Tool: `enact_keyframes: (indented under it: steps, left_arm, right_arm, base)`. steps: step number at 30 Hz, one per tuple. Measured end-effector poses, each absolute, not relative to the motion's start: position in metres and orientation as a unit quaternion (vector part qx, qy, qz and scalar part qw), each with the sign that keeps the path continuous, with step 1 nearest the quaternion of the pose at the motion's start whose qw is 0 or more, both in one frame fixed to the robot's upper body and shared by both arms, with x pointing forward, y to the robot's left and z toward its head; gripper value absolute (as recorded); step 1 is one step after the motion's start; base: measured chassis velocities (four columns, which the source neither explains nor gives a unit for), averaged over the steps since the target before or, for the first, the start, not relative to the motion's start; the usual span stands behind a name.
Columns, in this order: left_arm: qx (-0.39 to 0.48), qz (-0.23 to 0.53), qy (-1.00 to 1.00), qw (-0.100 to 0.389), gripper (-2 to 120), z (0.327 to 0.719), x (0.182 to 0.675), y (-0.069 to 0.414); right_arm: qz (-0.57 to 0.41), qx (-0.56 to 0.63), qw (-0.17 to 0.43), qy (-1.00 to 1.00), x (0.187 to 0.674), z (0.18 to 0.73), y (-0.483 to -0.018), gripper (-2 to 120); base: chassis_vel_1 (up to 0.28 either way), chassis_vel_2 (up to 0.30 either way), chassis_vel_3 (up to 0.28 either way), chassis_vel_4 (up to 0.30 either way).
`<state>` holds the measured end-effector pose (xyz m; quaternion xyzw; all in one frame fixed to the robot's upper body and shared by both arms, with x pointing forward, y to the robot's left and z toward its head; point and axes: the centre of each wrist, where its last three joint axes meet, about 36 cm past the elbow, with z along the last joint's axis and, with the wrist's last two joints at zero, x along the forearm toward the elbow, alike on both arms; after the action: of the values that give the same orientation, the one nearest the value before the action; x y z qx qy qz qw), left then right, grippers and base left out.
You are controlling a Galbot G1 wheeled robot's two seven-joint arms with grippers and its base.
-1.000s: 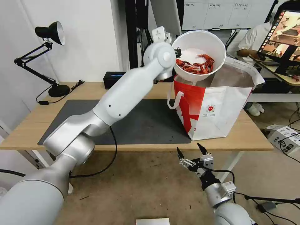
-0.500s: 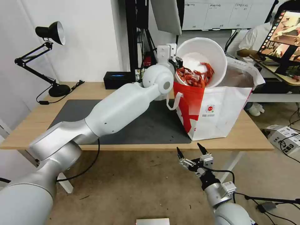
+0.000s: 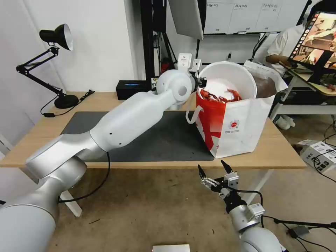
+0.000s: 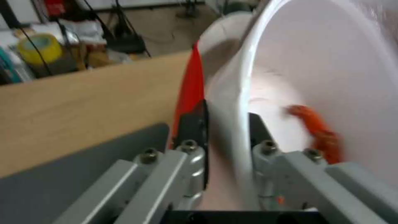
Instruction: Pick up the trash from the table and place it into the takeout bag.
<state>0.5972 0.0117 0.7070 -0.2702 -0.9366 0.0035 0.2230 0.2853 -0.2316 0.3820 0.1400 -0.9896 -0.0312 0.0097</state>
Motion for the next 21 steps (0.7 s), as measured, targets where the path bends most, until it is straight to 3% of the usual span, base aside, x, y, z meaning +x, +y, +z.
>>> enact_keyframes:
  steps: [4,11,13,16,21]
  left_arm:
    - [-0.288,0.004,-0.926,0.243,28,0.712,0.597,0.015]
    - [-0.282,0.024,-0.927,0.247,60,0.712,0.603,0.029]
    - [-0.280,0.029,-0.928,0.242,63,0.711,0.604,0.031]
    - [-0.279,0.064,-0.938,0.197,78,0.702,0.609,0.051]
    - [-0.266,0.096,-0.944,0.172,93,0.695,0.610,0.076]
  right_arm:
    - [-0.031,0.140,0.010,-0.990,0.285,0.382,-0.232,100]
    - [-0.031,0.140,0.010,-0.990,0.285,0.382,-0.232,100]
    - [-0.031,0.140,0.010,-0.990,0.285,0.382,-0.232,100]
    - [-0.031,0.140,0.010,-0.990,0.285,0.382,-0.232,100]
    - [-0.031,0.140,0.010,-0.990,0.285,0.382,-0.232,100]
  base:
    - [0.000,0.000,0.000,0.000]
    - [0.000,0.000,0.000,0.000]
    - [0.000,0.000,0.000,0.000]
    - [0.000,0.000,0.000,0.000]
    - [0.000,0.000,0.000,0.000]
